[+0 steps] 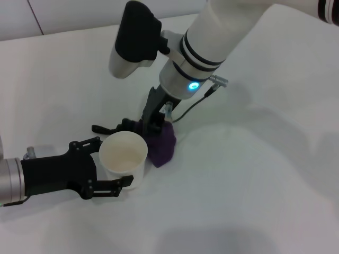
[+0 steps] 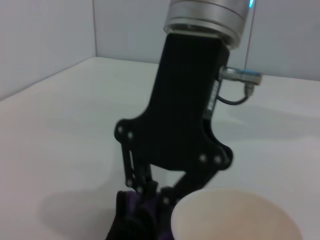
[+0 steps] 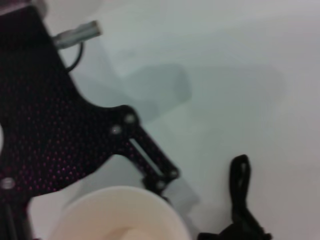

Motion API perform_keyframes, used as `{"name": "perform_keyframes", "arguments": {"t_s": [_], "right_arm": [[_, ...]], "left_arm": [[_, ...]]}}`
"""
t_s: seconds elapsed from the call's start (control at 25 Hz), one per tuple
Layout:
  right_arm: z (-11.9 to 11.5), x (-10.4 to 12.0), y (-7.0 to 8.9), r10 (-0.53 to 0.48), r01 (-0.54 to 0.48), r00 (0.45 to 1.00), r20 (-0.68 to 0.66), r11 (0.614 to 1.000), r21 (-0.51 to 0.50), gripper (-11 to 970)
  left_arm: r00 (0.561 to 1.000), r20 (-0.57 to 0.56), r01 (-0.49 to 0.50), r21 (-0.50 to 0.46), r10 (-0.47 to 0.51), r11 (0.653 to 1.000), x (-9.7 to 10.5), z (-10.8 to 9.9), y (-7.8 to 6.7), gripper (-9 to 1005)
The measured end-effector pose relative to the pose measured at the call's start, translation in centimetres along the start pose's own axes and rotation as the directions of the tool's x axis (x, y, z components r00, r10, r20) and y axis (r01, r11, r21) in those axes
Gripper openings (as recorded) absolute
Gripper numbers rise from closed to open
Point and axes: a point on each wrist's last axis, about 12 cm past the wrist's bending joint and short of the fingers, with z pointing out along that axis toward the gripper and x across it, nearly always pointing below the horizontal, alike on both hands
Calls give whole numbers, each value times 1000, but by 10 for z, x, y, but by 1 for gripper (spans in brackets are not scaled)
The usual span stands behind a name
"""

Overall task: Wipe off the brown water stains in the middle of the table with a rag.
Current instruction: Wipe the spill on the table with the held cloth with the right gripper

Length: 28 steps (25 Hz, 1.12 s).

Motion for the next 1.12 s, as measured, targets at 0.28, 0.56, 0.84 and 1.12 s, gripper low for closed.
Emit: {"name": "perform_keyframes", "arguments": {"t_s": [0.28, 0.56, 0.84, 1.12], "right_arm": [[2, 11, -17, 18, -16, 1000, -18, 996, 93, 88], [-2, 18, -29, 39, -37, 999, -10, 989, 142, 88], [-1, 20, -28, 42, -40, 999, -14, 990, 133, 88], [-1, 21, -24, 42, -41, 999, -10, 992, 115, 89]], "left_arm": [[1000, -1, 6, 1, -6, 1000, 2, 0, -1, 887], [1000, 1, 9, 6, -9, 1000, 2, -1, -2, 887], [1000, 7, 18, 15, -18, 1000, 5, -4, -6, 887], [999, 6, 35, 4, -35, 999, 10, -8, -9, 888]]}}
